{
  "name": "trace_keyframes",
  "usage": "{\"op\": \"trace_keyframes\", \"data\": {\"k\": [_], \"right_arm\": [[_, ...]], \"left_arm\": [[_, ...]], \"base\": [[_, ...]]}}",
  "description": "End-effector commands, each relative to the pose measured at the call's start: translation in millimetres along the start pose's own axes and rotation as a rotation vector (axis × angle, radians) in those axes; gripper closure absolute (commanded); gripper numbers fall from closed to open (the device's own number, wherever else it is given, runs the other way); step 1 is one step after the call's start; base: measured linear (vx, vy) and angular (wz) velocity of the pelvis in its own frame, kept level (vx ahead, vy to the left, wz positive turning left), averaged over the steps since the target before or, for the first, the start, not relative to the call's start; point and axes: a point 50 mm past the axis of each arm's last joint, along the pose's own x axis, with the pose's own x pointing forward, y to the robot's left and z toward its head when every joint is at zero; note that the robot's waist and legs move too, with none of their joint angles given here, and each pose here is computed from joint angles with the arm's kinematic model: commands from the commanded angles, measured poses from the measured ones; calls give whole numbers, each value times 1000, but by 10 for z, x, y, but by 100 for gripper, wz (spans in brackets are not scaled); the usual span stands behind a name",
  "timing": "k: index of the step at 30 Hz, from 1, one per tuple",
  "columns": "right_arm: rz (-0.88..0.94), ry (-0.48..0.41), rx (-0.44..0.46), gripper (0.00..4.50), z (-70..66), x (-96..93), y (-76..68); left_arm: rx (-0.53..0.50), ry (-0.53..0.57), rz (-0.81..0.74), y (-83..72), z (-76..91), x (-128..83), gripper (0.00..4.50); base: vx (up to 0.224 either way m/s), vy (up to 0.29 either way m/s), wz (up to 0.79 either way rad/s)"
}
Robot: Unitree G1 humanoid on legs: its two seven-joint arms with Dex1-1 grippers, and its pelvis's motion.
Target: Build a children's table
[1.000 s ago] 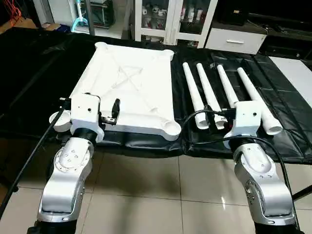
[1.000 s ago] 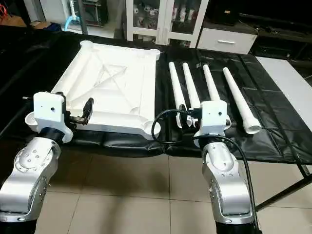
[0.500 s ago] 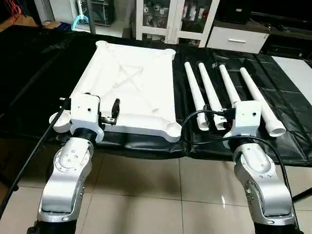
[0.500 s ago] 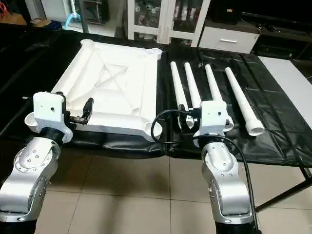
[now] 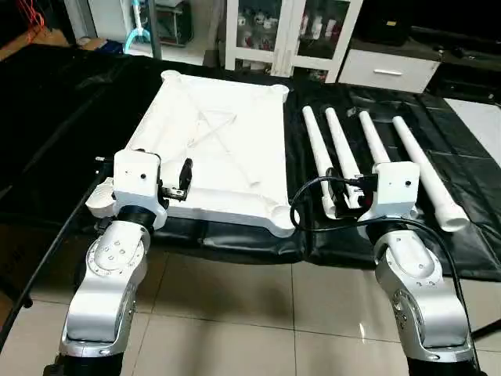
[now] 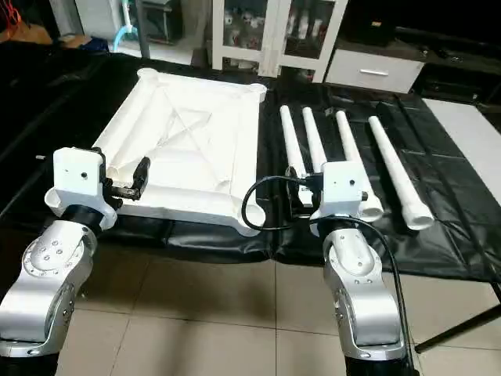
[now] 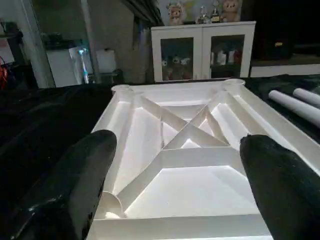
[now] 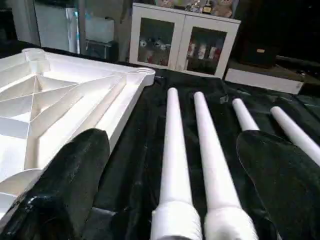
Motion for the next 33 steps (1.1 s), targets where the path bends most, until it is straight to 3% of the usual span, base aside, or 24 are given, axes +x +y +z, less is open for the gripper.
{"op": "trace_keyframes", "data": {"k": [1, 21, 27, 33], "right_arm": [[-12, 0, -8, 0, 1, 8, -33], [-18, 7, 1, 0, -9, -10, -47], [-35, -1, 12, 0, 1, -32, -62], [-44, 3, 23, 0, -5, -67, -56]], "left_arm": [[1, -1, -5, -7, 21, 15, 11], [1, 0, -12, -11, 19, 27, 11], [-1, -3, -24, -27, 28, 43, 11], [-9, -2, -60, -68, 22, 62, 11]], "base": [[69, 5, 16], [47, 11, 8], [176, -95, -43], [131, -4, 15]]}}
